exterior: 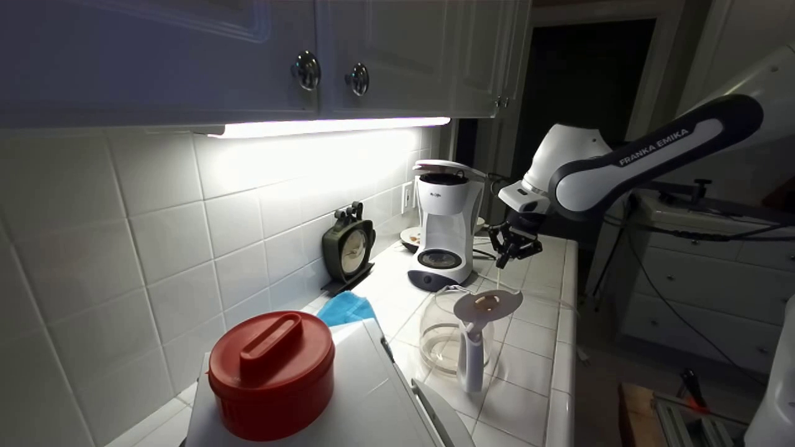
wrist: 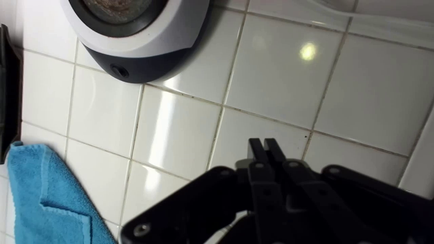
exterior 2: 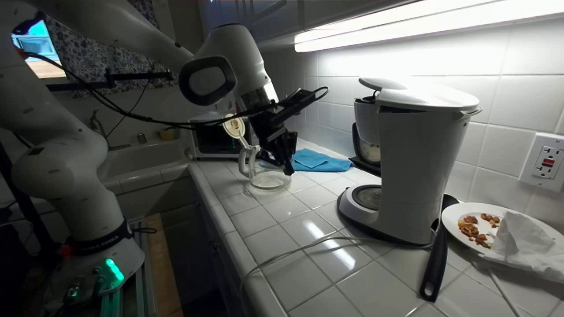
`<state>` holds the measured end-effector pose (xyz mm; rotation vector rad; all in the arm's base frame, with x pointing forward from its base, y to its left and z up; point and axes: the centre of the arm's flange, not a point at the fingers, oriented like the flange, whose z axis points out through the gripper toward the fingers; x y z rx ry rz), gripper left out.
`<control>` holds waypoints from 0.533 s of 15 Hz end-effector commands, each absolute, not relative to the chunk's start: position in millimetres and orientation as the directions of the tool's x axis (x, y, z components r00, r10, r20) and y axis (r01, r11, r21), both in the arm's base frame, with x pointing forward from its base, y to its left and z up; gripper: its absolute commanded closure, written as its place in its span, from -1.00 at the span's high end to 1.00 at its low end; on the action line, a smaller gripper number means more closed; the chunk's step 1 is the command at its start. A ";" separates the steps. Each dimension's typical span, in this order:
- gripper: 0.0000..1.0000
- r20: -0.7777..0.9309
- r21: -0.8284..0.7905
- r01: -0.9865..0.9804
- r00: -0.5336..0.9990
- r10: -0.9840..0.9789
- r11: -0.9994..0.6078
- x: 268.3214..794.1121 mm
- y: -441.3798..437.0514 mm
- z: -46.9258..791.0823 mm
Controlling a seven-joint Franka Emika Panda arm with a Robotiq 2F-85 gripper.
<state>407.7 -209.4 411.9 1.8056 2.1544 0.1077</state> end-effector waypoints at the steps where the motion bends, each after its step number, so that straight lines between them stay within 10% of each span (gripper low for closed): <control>1: -0.91 -0.246 0.295 0.941 -0.089 0.965 0.163 409.7 -206.9 436.8; 8: -0.89 -0.227 0.347 0.933 -0.017 0.974 0.097 426.5 -200.2 452.7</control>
